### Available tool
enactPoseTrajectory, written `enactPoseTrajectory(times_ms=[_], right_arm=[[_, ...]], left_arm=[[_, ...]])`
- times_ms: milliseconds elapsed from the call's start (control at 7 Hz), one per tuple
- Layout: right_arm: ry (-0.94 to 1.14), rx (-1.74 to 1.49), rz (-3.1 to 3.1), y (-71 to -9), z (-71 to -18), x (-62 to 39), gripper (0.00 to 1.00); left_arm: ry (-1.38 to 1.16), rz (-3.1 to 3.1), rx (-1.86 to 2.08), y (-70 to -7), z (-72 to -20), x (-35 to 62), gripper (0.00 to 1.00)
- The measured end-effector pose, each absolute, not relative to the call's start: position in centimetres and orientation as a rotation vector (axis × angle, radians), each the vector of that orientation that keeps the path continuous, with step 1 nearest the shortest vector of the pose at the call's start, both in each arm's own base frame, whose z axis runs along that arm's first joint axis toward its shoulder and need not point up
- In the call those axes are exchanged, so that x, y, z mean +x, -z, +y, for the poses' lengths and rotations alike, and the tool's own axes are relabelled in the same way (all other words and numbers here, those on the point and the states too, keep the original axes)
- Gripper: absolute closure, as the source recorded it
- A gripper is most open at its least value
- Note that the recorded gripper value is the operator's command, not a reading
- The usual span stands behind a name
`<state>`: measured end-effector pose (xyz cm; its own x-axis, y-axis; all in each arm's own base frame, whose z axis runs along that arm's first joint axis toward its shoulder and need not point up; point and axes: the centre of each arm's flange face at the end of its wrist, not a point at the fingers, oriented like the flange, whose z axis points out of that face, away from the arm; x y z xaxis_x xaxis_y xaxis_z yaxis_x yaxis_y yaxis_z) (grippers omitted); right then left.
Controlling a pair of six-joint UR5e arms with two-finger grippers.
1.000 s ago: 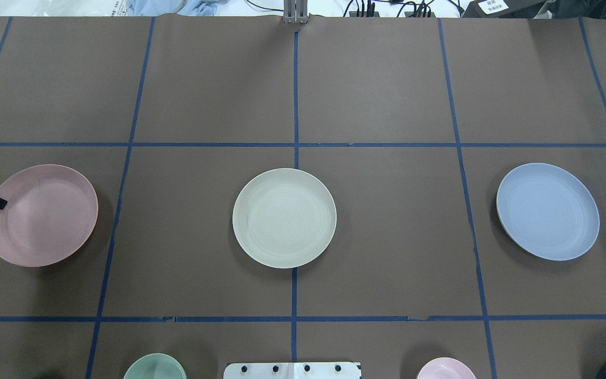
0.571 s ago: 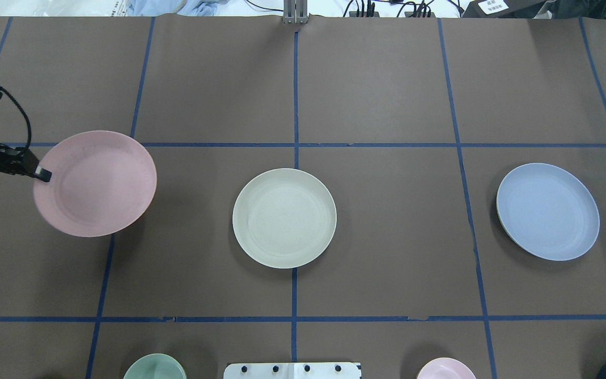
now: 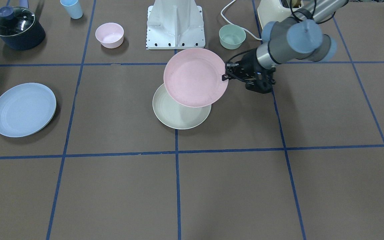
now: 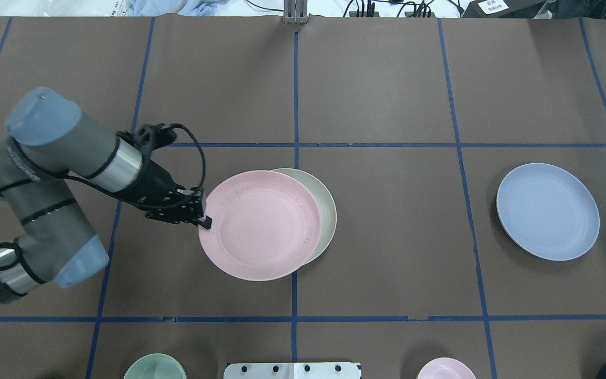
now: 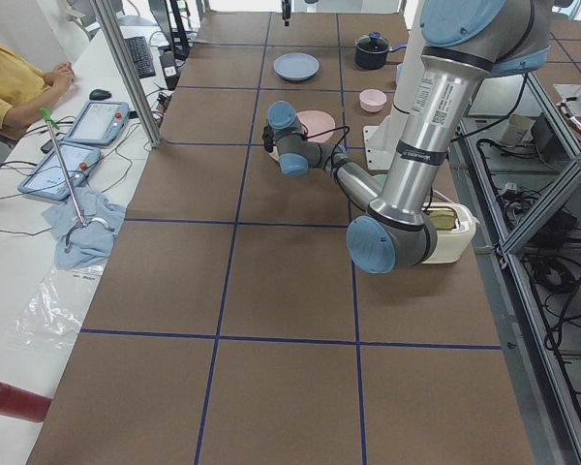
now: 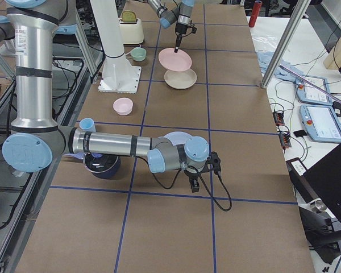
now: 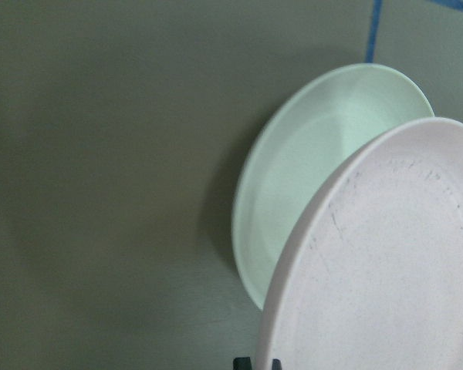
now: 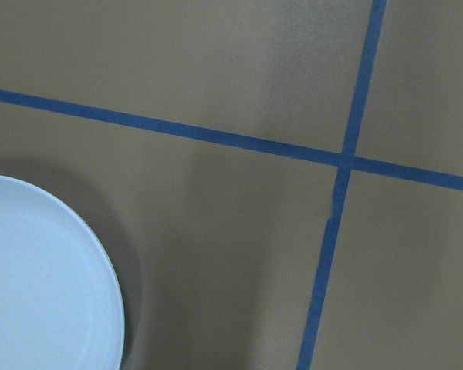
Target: Stack three plates with pink and blue
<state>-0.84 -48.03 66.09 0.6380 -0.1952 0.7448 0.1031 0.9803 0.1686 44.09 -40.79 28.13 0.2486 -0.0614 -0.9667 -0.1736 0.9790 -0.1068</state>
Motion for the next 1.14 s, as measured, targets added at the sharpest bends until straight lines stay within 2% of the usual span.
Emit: enactPoseTrajectory(times_ms=[714,857,1000,1143], right_arm=[[0.175,0.110,-0.863,-66.2,-48.0,-1.1,0.00],[0.176,0.110,-0.863,-66.1,-48.0,-1.1,0.00],[0.176,0.111,-0.863,-66.1,-48.1,-1.2,0.00],[0.177,0.109,-0.863,-66.1,-48.0,-1.2,0.00]], left_arm=[[-0.049,1.319,-0.167,-26.9,-39.7,47.0,1.00],[-0.031,1.308,-0.154,-27.4,-40.1,47.4,0.95],[-0.019,1.300,-0.145,-27.8,-40.3,47.6,0.08],[-0.011,1.300,-0.132,-28.0,-40.6,48.0,0.00]])
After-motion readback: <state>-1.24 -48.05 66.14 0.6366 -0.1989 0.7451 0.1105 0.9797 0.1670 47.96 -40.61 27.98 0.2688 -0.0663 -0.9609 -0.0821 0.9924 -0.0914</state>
